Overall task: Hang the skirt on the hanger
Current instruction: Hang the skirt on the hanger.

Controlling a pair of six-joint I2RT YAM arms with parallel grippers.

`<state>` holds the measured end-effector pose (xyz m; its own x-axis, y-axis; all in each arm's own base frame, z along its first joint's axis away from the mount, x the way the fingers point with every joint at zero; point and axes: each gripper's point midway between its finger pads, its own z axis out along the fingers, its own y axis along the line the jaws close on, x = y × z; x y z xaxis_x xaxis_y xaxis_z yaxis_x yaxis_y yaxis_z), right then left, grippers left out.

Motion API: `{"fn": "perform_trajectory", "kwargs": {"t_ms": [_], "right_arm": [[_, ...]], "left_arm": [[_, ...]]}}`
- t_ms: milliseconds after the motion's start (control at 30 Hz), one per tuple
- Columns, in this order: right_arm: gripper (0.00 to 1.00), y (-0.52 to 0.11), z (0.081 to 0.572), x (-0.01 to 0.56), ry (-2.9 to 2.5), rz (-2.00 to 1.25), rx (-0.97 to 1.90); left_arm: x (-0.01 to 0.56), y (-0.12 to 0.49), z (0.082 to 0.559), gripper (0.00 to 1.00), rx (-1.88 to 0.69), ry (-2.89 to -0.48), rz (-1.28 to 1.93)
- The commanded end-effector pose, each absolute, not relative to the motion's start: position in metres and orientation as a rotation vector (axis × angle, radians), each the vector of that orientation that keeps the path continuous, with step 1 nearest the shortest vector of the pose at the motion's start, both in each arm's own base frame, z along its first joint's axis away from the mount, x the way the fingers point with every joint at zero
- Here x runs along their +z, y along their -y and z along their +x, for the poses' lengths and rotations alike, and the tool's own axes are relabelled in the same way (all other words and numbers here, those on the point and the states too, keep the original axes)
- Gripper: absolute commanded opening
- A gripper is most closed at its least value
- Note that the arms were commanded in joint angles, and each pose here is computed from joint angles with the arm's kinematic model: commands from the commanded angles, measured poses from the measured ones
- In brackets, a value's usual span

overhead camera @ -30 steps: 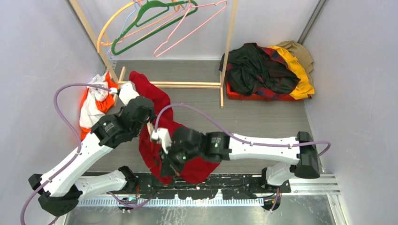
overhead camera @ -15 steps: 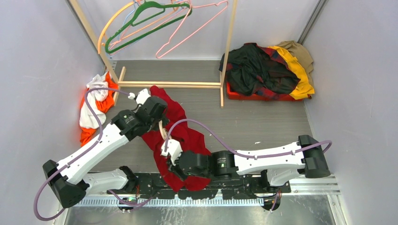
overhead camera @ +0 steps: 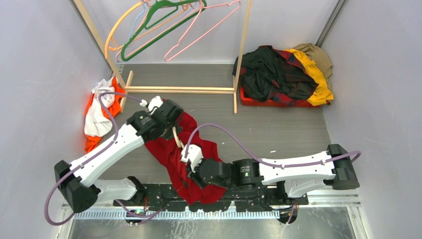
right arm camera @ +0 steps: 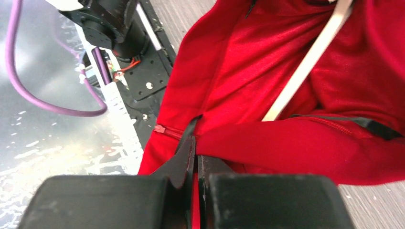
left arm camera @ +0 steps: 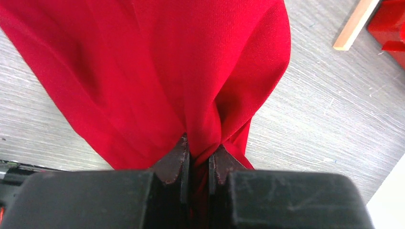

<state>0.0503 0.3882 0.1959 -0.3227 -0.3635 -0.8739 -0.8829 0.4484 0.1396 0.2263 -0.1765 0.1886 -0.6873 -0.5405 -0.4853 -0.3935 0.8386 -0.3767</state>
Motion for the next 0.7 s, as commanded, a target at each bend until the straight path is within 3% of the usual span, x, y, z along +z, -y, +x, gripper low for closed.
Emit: {"fn": "perform_trajectory", "kwargs": {"t_ms": [0,167,267,367,533,667], "right_arm": [[0.06,-0.367,0.076,0.207,-1.869,-0.947,0.683],[0.06,-0.36,0.083,0.219,-1.88,-0.884,0.658],[0.02,-0.348,0.095,0.231,-1.91,-0.831,0.541],[0.01,-0.342,0.094,0.26,-1.89,-0.787,0.61],[0.03,-0.327,0.093,0.3,-1.943,-0.812,0.669],[0.08,-0.289,0.129,0.306,-2.016,-0.66,0.521]], "left_arm": [[0.193,0.193,0.219,0.0,-0.368,-2.499,-0.734],[0.19,0.204,0.224,0.0,-0.411,-2.5,-0.781],[0.182,0.201,0.23,0.0,-0.311,-2.523,-0.777],[0.188,0.192,0.237,0.0,-0.235,-2.49,-0.767],[0.238,0.189,0.264,0.0,-0.289,-2.322,-0.734],[0.281,0.18,0.275,0.0,-0.346,-2.177,-0.733]]}}
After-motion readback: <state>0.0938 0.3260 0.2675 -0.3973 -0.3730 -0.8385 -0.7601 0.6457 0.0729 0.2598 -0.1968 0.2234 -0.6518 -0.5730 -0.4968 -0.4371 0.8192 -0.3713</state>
